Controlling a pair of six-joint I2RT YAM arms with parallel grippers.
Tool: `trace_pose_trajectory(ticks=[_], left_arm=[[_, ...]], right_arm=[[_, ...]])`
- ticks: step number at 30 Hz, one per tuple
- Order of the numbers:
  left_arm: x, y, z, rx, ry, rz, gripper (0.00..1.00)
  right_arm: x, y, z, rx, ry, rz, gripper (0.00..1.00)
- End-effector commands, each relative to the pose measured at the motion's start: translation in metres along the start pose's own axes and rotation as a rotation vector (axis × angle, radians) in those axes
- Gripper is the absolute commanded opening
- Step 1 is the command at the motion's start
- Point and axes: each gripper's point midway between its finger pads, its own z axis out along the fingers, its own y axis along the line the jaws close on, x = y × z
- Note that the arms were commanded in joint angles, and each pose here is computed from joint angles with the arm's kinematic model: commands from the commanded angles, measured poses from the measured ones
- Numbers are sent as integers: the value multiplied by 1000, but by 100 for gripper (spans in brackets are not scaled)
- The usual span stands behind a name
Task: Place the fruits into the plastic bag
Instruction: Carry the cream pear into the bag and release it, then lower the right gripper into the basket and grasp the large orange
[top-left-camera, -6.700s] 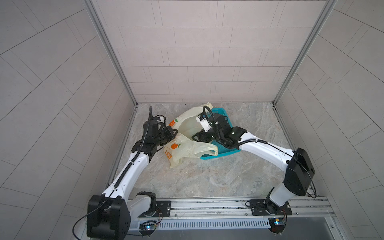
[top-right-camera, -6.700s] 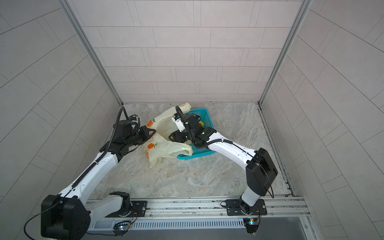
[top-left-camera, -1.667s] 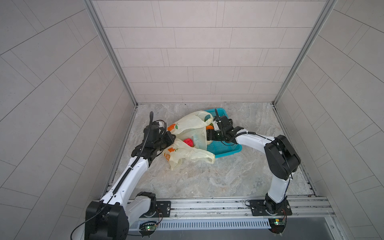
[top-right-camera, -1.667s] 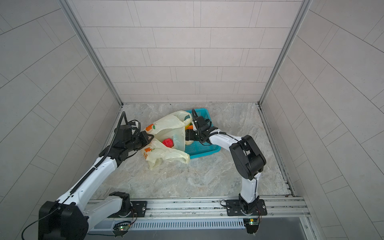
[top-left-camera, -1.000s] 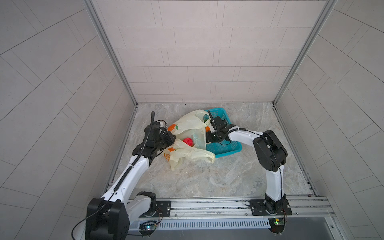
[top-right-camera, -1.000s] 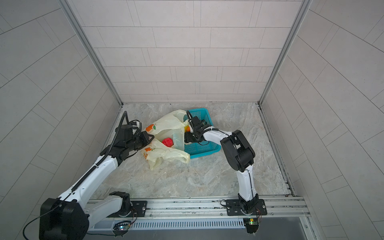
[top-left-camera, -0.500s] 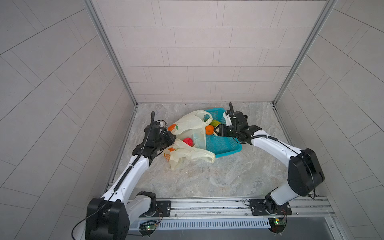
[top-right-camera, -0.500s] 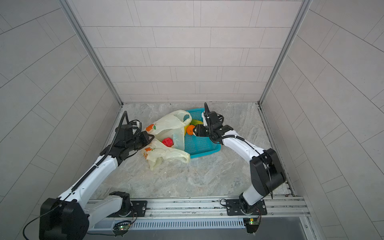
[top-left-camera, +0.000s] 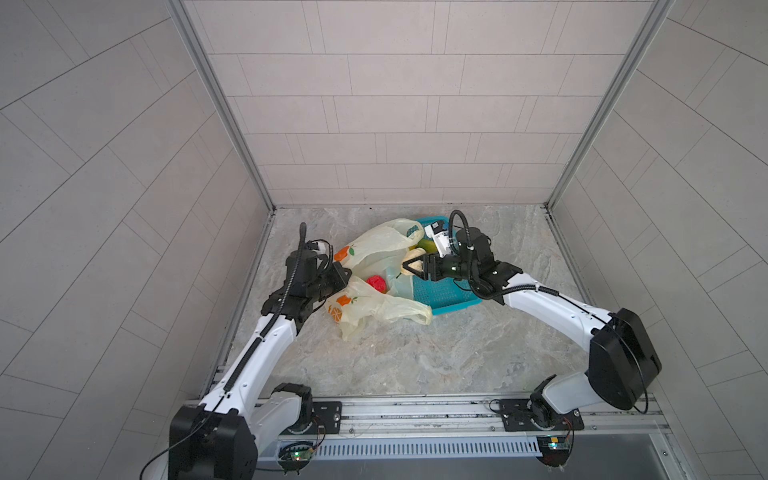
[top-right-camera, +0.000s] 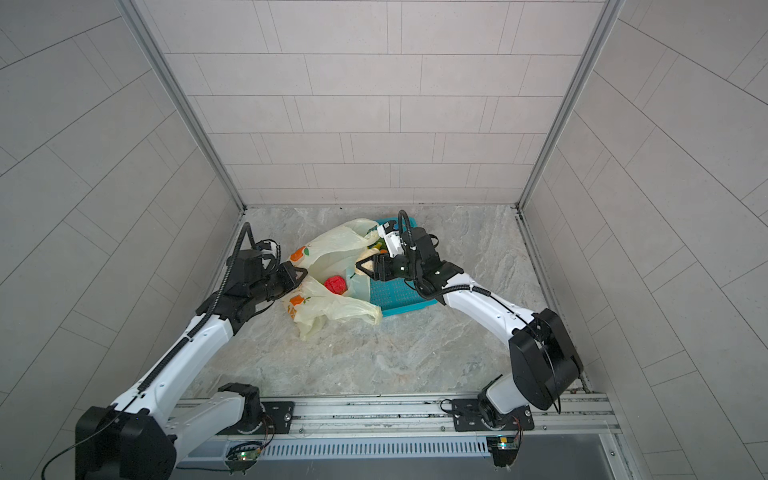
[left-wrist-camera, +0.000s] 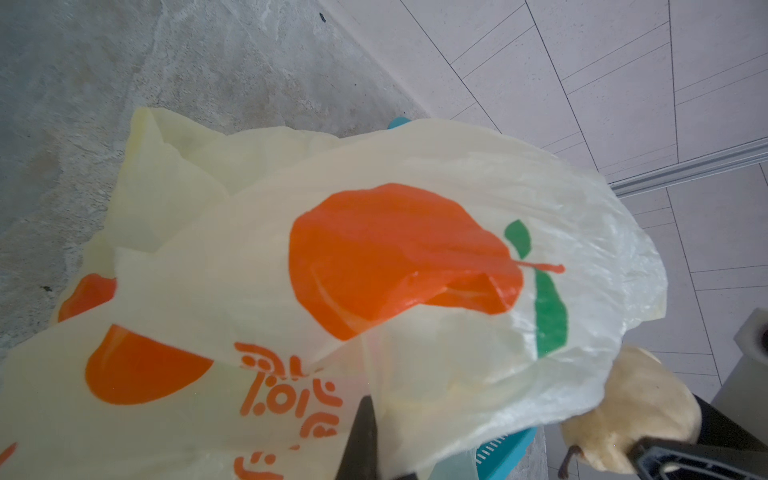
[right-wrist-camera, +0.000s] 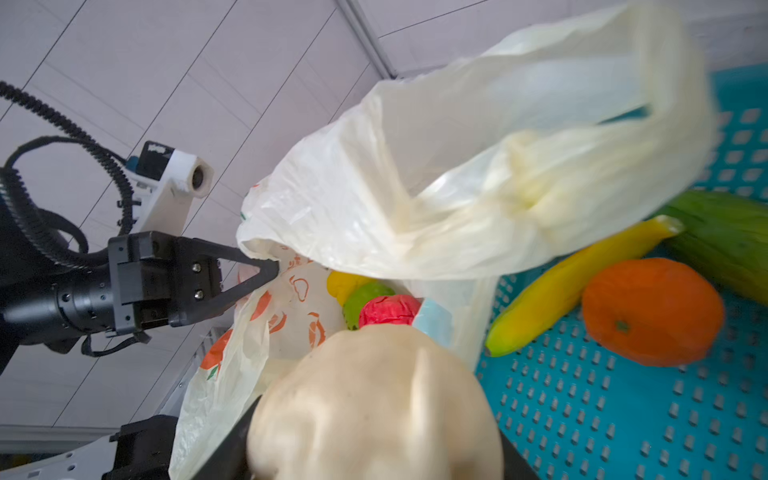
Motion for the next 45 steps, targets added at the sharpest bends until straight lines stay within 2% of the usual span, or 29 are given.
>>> trace_pose_trajectory(ticks=[1, 8, 14, 17, 21, 26, 31, 32, 33, 39, 45], left_arm=[[-4, -13, -8, 35, -12, 34, 0], [-6, -19, -11, 57, -16, 29, 0], [-5, -20, -14, 63, -22, 29, 0], [-6, -20, -14, 59, -25, 33, 0], [-5, -18, -13, 54, -23, 33, 0], [-4, -15, -13, 43, -23, 33, 0], [-1, -9, -10, 23, -17, 29, 0], [0, -7, -10, 18, -15, 25, 0], [-1, -7, -9, 17, -17, 27, 0], [0, -4, -6, 5, -8, 23, 0], [1, 1, -3, -18, -3, 17, 0]], right_arm=[[-9, 20, 13, -62, -5, -49, 39], [10, 21, 58, -39, 89, -89, 40], [56, 29, 91, 12, 284, -215, 43], [79, 30, 97, 21, 363, -246, 51], [87, 27, 96, 40, 388, -246, 67], [77, 21, 87, 96, 354, -281, 77], [55, 24, 68, 118, 282, -295, 82], [50, 25, 65, 115, 263, -297, 98], [44, 26, 60, 111, 239, -297, 99], [10, 17, 34, 117, 110, -237, 99], [-36, -20, -17, 216, -135, -108, 97]])
